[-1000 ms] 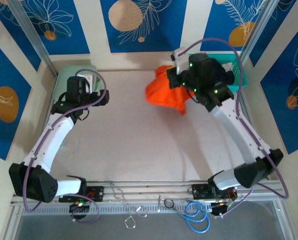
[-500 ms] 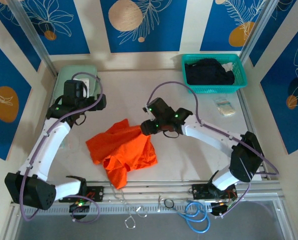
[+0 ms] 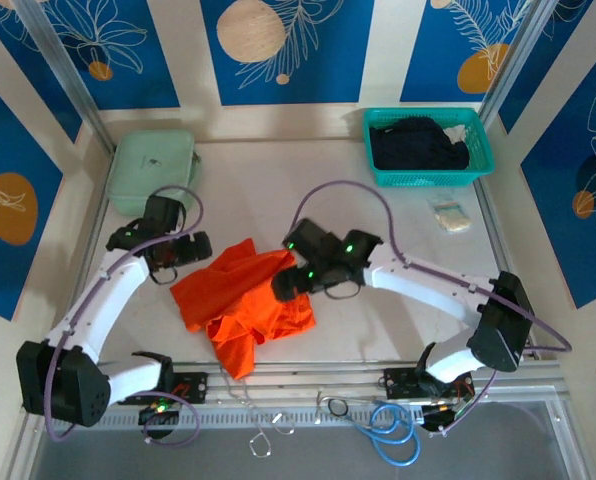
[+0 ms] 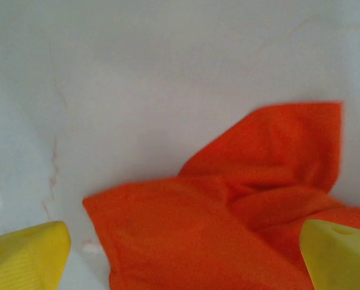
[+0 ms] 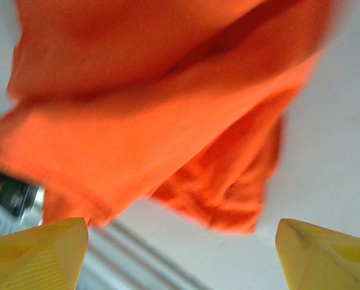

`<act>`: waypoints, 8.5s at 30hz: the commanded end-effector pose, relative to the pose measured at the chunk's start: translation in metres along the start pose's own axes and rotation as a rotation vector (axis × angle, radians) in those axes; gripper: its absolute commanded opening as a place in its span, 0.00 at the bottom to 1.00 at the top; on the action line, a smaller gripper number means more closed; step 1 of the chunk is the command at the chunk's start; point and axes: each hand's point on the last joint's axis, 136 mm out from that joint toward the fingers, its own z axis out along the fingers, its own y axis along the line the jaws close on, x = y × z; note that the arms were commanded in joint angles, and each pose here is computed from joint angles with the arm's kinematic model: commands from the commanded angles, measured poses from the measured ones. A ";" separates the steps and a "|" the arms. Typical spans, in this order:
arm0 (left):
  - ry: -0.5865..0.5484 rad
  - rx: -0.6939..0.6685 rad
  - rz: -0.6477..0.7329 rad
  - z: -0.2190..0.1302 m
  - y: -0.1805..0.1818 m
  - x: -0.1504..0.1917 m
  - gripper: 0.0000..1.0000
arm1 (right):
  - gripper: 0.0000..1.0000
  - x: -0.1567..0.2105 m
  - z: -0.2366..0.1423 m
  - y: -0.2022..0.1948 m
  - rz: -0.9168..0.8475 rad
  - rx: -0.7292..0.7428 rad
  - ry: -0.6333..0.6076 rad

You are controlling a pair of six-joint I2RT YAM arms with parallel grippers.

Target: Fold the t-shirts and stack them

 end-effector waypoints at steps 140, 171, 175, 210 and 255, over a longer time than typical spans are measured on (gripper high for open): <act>-0.077 0.051 0.261 0.071 -0.145 -0.143 0.76 | 0.15 -0.024 -0.056 -0.349 0.806 0.547 -0.109; 0.004 0.287 0.053 0.154 -0.145 -0.027 0.52 | 0.34 0.050 -0.071 -0.241 0.819 0.336 -0.167; -0.003 0.298 0.051 0.151 -0.147 -0.029 0.40 | 0.33 0.047 -0.073 -0.241 0.817 0.333 -0.172; 0.229 0.334 0.143 -0.036 -0.109 0.021 0.00 | 0.35 0.045 -0.032 -0.180 0.692 0.121 -0.025; 0.272 0.070 -0.106 0.077 -0.037 0.149 1.00 | 0.45 0.063 0.028 -0.295 0.956 0.158 0.051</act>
